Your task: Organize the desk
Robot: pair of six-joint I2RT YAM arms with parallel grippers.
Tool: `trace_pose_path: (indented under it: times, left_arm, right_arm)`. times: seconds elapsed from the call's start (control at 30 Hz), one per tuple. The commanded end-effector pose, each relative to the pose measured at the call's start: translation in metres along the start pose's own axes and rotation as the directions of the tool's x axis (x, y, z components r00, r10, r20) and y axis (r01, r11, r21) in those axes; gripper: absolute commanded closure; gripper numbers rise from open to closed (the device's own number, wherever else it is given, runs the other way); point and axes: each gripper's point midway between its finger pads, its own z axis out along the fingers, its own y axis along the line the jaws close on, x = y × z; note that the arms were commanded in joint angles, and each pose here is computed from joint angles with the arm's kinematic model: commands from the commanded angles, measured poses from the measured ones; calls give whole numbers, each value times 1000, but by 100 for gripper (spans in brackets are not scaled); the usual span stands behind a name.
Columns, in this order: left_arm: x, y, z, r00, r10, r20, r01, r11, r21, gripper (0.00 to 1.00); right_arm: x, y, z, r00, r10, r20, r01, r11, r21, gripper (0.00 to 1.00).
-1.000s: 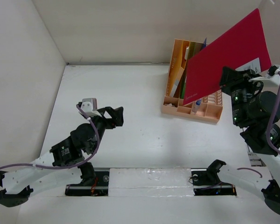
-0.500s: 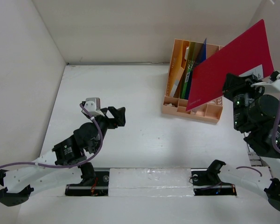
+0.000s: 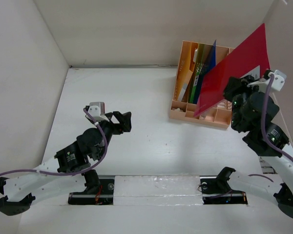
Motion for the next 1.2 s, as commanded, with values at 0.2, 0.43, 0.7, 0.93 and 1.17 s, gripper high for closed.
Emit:
trace_pose_path:
  times: [0.2,0.43,0.7,0.93,1.17]
  left_arm:
    - [-7,-2,0,1000,-11,21,11,1000,5,20]
    - [-7,-2,1,1000,-12,24,12,1000,3,20]
    - [-7,0,1,1000,-6,25,7,1000,-5,20]
    - [-7,0,2,1000,-4,26,4,1000,-10,20]
    - [-5,1,3,1000,8,25,-8,1000,-22,20]
  right_arm:
    - [11,17,31,998,-62,16,62,997,-35,100]
    - [24,28,58,984,-178,23,179,980,-83,100]
    - [57,31,95,952,-305,1,304,947,-103,100]
    - [86,23,126,924,-381,43,384,919,-88,100]
    - [117,10,147,926,-364,101,375,916,-140,100]
